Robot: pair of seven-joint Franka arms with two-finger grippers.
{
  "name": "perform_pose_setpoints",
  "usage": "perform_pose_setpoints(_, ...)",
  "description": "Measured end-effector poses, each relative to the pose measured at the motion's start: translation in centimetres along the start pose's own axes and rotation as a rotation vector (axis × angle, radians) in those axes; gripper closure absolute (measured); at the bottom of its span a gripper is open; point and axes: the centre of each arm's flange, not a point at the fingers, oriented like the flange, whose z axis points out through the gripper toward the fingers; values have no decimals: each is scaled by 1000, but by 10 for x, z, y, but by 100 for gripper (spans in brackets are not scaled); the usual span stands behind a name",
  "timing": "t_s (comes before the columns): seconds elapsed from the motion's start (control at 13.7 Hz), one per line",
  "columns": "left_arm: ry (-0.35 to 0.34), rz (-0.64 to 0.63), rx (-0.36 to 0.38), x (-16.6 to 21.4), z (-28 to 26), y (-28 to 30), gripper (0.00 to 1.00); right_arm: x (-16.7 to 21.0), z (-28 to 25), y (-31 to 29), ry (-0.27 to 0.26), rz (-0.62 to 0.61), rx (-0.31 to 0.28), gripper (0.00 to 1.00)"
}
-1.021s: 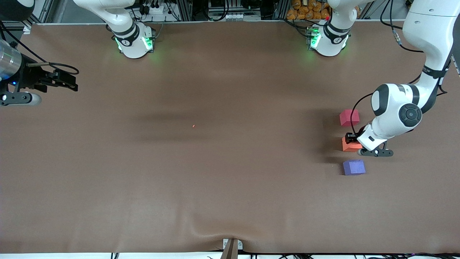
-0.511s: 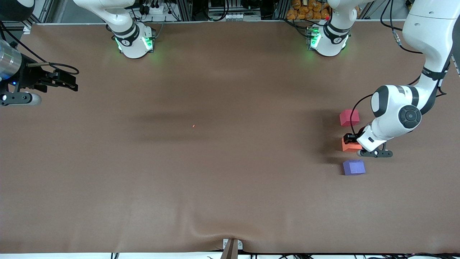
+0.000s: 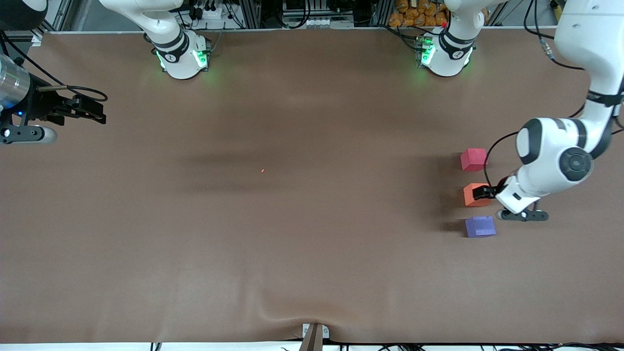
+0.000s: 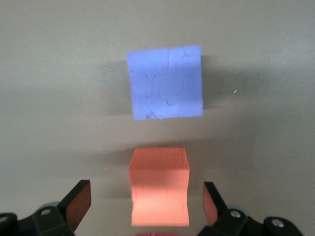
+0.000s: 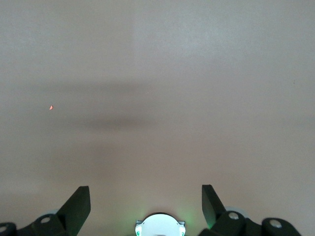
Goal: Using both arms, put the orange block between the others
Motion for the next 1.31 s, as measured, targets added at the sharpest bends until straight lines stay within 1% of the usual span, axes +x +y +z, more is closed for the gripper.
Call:
perform_pose_setpoints(0.07,0,6,8,5,-28,4,0,0,0,0,0,0,0,0)
perform_pose_setpoints(0.22,26,19,26,9,-92,14,0,0,0,1,-1,1,0,0)
perform_pose_setpoints(0.44,74,10,50,-1,-188,19,0,1,2,1,-4,2,0,0)
perform_pose_setpoints(0.51,79,-3,38,-7,-216,20,0,1,2,1,-4,2,0,0)
perform_pose_setpoints(0.66,61,-20,7,-23,-266,22,0,1,2,1,-5,2,0,0)
perform_pose_setpoints(0.8,44,-21,-2,-35,-302,25,0,1,3,1,-5,2,0,0)
perform_pose_setpoints(0.95,59,-15,3,-48,-330,31,0,2,3,1,-6,2,0,0)
perform_pose_setpoints(1.17,67,4,10,-65,-351,47,0,2,3,1,-6,2,0,0)
perform_pose_setpoints(1.31,78,9,-3,-74,-362,53,0,2,3,1,-6,2,0,0)
